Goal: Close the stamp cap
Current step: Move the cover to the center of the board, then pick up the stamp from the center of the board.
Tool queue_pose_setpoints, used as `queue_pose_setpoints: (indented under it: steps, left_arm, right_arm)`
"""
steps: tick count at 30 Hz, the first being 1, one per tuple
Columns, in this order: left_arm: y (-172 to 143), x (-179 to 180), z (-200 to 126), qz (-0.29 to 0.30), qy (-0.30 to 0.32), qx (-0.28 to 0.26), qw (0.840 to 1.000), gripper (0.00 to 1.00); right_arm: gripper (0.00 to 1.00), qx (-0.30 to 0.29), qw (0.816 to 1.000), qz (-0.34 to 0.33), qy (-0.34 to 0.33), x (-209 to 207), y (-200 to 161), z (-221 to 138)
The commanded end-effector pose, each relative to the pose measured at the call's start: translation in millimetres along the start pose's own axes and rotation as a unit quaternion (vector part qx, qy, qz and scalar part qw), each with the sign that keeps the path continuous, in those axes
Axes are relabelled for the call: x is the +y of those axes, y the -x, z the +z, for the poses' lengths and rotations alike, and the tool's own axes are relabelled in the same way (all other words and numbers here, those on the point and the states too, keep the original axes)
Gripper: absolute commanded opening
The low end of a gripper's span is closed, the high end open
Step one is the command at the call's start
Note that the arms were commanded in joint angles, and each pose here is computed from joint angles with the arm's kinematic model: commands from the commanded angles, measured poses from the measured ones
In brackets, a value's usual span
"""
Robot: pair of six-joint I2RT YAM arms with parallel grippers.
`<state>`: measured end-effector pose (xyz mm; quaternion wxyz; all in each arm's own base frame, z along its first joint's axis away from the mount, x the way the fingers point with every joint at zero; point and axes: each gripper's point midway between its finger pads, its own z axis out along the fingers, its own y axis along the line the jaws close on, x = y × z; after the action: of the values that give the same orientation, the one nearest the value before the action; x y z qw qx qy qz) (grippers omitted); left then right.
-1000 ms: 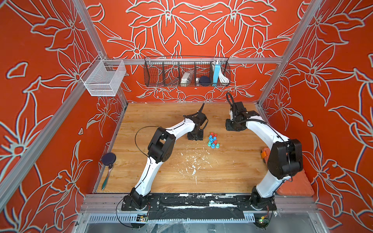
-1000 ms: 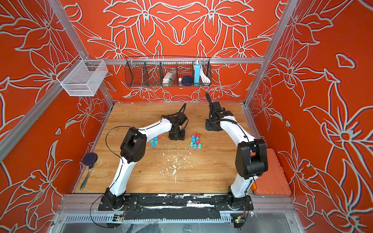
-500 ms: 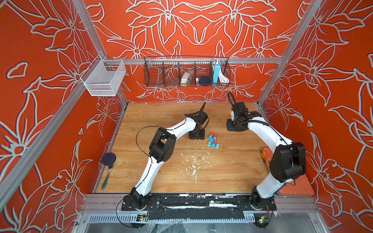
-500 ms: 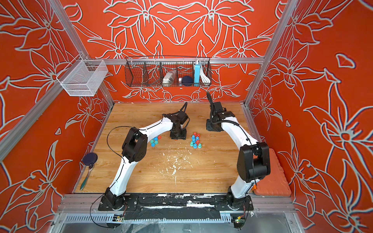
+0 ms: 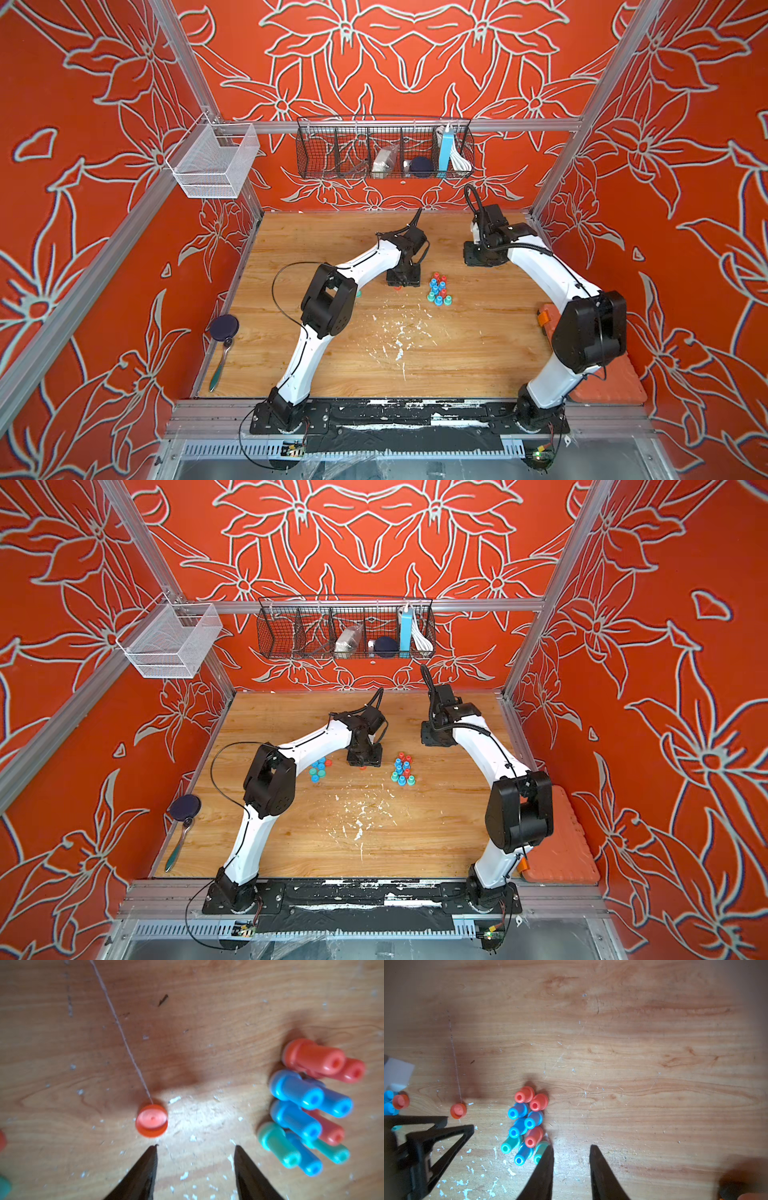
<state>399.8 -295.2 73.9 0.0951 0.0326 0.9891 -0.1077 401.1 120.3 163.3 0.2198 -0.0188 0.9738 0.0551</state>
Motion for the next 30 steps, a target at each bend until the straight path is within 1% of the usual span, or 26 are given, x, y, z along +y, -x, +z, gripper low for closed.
queue_pose_setpoints:
  steps: [1,5,8,13,17,23,30]
  left_arm:
    - [2,-8,-48,0.004,-0.03,-0.037,0.999,0.59]
    - [-10,0,-66,-0.002,-0.037,-0.048,0.998,0.59]
    - [-23,11,-71,-0.006,-0.031,-0.05,0.998,0.59]
    - [-44,32,-68,-0.018,-0.016,-0.04,0.999,0.59]
    - [-55,47,-66,-0.029,-0.008,-0.034,0.999,0.59]
    - [-61,61,-65,-0.041,0.0,-0.031,0.999,0.59]
    - [-60,69,-63,-0.048,0.004,-0.031,0.998,0.58]
  right_arm:
    - [0.33,0.031,0.999,-0.024,0.008,17,-5,5]
    - [0.33,0.058,0.997,-0.036,0.019,37,-6,16]
    - [0.34,0.086,0.995,-0.045,0.023,50,-9,25]
    - [0.38,0.134,0.99,-0.049,0.007,56,-14,36]
    - [0.41,0.162,0.986,-0.047,0.0,58,-17,45]
    - [0.42,0.195,0.98,-0.047,-0.01,60,-21,55]
    - [0.39,0.204,0.978,-0.045,-0.016,61,-23,70]
